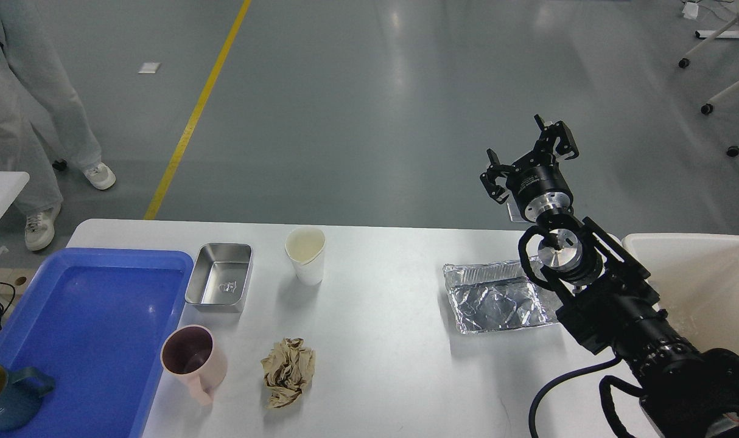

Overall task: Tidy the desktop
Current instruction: 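Lower the left gripper toward the pink mug beside the blue tray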

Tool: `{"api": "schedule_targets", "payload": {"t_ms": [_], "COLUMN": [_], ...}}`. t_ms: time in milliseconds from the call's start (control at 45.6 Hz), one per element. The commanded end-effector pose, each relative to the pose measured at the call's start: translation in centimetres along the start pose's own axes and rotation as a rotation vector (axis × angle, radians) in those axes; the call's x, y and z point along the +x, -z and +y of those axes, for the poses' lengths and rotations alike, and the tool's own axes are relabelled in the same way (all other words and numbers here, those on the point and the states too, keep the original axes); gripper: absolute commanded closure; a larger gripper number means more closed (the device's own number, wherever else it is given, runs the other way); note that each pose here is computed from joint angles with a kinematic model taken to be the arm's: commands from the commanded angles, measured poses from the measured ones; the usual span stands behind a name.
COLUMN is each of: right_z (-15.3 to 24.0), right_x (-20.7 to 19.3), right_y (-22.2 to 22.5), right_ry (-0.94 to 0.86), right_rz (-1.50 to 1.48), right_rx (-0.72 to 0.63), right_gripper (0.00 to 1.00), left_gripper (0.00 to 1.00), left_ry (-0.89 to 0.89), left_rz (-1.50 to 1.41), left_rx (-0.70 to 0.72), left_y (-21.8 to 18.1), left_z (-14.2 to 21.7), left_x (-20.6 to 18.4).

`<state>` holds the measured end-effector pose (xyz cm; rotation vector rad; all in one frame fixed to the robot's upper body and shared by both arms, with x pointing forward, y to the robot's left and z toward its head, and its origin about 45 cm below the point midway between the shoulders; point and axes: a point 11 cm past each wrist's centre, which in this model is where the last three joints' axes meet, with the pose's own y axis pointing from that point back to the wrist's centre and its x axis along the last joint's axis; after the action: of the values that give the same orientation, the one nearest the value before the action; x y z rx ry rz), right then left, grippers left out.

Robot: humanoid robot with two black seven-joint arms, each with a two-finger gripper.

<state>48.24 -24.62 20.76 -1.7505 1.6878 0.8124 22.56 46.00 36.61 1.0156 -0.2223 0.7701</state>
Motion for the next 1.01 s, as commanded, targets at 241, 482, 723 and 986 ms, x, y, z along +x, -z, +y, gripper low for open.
{"api": "schedule_targets", "payload": {"t_ms": [241,482,723,986], "right_z": [0.1,0.2,0.3,0.3], "right_x": [0.4,0.7,1.1,1.2], "right_y": [0.0,0.2,0.1,0.1], "right_ry": [-0.011,-0.017,-0.031,-0.034], "right_rz": [0.003,0.009,0.011,0.012], "right_rx": [-0.001,0.001,-0.001,-0.002], "right_gripper": [0.00,0.00,0.00,0.00], "left_gripper": [0.09,0.11,0.13,0.14], "left_ry": [0.064,0.110,0.172,0.213], "left_rz": [-0.117,-0.170,-0.180,-0.170], "left_rx": [0.052,0.202,0.203,0.215], "left_y": [0.5,3.6,3.3,3.0], "left_z": [-8.6,-13.2,-16.6,-18.9], "left_x": [-3.1,-6.8,-9.7,-12.9]}}
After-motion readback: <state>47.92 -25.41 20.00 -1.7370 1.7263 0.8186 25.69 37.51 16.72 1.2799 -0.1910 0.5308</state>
